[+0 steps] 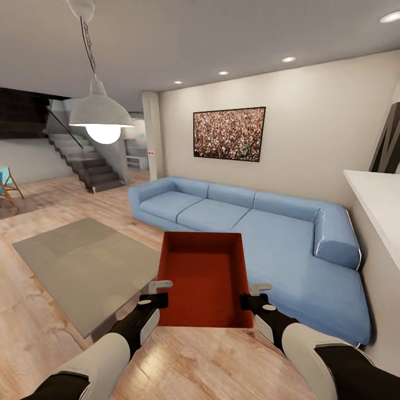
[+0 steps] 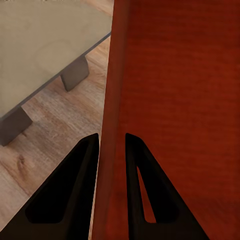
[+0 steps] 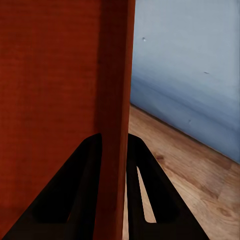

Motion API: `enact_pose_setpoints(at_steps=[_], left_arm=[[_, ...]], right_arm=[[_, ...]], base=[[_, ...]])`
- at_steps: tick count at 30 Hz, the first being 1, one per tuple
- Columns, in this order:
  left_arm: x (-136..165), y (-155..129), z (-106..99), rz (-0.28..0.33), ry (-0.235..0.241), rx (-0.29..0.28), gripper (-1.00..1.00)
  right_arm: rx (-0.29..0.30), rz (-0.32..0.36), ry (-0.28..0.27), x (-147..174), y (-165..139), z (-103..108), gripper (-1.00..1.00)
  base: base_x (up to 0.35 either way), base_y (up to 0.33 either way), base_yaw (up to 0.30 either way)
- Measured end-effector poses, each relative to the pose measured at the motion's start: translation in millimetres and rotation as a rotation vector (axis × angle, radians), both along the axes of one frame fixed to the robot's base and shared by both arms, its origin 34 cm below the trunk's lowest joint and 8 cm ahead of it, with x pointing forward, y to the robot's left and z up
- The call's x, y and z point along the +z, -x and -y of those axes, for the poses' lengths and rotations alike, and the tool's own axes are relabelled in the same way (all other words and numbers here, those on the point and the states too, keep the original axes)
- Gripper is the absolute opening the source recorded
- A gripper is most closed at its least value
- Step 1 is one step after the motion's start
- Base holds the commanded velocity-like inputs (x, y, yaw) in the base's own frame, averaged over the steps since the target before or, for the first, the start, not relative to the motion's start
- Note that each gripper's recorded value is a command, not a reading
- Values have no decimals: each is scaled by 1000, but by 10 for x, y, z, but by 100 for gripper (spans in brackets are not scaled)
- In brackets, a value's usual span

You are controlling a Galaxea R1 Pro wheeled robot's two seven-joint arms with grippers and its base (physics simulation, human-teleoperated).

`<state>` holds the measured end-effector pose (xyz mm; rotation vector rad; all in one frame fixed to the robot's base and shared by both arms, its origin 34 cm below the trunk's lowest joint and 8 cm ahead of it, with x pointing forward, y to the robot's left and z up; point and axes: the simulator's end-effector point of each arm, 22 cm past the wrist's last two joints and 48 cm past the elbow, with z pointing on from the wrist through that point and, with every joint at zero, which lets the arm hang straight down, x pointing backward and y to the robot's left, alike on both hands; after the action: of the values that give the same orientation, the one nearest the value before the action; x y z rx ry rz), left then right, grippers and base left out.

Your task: Move the two storage containers from the living room to the garage. In the garage, place one container on the floor and stack the other container on top of it (either order is fine).

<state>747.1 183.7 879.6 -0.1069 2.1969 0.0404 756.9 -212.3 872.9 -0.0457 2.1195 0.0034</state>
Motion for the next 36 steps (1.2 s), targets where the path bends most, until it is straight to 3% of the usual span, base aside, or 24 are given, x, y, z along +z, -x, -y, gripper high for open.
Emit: enact_pose_setpoints(at_steps=[14,36], left_arm=[[-2,2,-4,-1,1,1,-100],[85,-8,-8,14,1,1,-100]], right_arm=[[0,-1,1,0,1,-3,-100],[0,14,0,90,-10,-9,-100]], base=[[0,0,16],[0,0,263]])
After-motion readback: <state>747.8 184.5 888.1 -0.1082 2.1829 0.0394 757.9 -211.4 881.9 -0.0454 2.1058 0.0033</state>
